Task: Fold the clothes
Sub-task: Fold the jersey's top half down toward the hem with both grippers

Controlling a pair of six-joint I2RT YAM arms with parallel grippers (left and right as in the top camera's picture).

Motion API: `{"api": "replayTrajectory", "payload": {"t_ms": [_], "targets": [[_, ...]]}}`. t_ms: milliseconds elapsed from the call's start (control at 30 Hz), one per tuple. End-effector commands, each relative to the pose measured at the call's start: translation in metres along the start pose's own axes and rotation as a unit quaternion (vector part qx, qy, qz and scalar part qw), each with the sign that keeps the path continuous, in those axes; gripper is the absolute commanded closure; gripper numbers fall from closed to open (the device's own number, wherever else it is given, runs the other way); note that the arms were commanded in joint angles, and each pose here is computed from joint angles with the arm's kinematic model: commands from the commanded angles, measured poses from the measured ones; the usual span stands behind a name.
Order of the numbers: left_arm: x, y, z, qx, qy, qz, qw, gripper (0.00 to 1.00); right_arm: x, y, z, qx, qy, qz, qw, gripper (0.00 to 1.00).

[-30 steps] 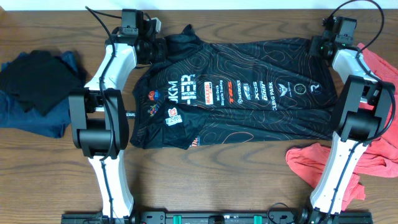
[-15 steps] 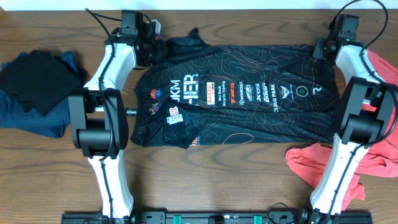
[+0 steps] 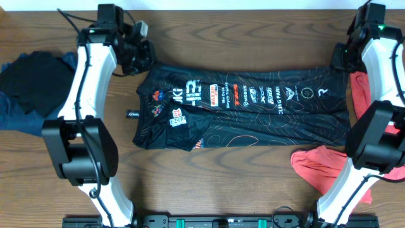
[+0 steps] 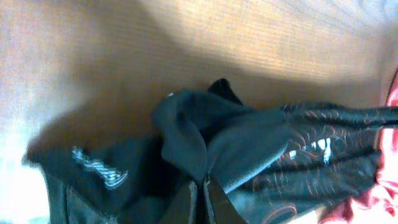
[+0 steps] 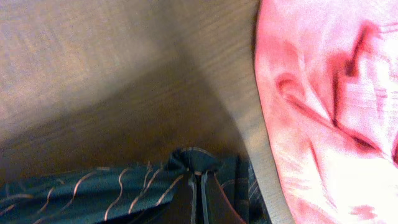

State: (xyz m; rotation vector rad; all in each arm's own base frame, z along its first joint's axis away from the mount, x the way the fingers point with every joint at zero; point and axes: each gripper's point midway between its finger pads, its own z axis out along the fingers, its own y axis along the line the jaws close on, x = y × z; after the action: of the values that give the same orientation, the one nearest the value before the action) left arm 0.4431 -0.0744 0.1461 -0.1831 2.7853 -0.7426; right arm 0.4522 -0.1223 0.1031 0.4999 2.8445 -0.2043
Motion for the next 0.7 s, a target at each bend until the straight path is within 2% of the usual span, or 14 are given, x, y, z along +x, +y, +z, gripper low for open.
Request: {"api": "replayTrajectory", "payload": {"t_ms": [0,100,233,333,667], "targets": [[0.018,0.005,-0.003,-0.004,0.034,0.001,0.999,0.94,0.017,-0.009,-0.010,0.027,0.028,-0.003,0.999,0.99],[0.039,0.010,-0.001,-0.009,0.073,0.002,0.997,0.94,0.048,-0.015,-0.010,0.041,0.092,-0.013,0.995,0.99],[0.061,0.022,0.000,-0.035,0.112,-0.015,0.993,0.94,0.073,-0.030,-0.012,0.081,0.140,-0.026,0.986,0.99],[0.078,0.035,-0.002,-0.070,0.144,-0.028,0.987,0.94,0.080,-0.038,-0.013,0.104,0.155,-0.033,0.982,0.99],[0.125,0.054,0.015,-0.079,0.214,-0.059,0.972,0.94,0.092,-0.041,-0.017,0.106,0.180,-0.037,0.977,0.99]]}}
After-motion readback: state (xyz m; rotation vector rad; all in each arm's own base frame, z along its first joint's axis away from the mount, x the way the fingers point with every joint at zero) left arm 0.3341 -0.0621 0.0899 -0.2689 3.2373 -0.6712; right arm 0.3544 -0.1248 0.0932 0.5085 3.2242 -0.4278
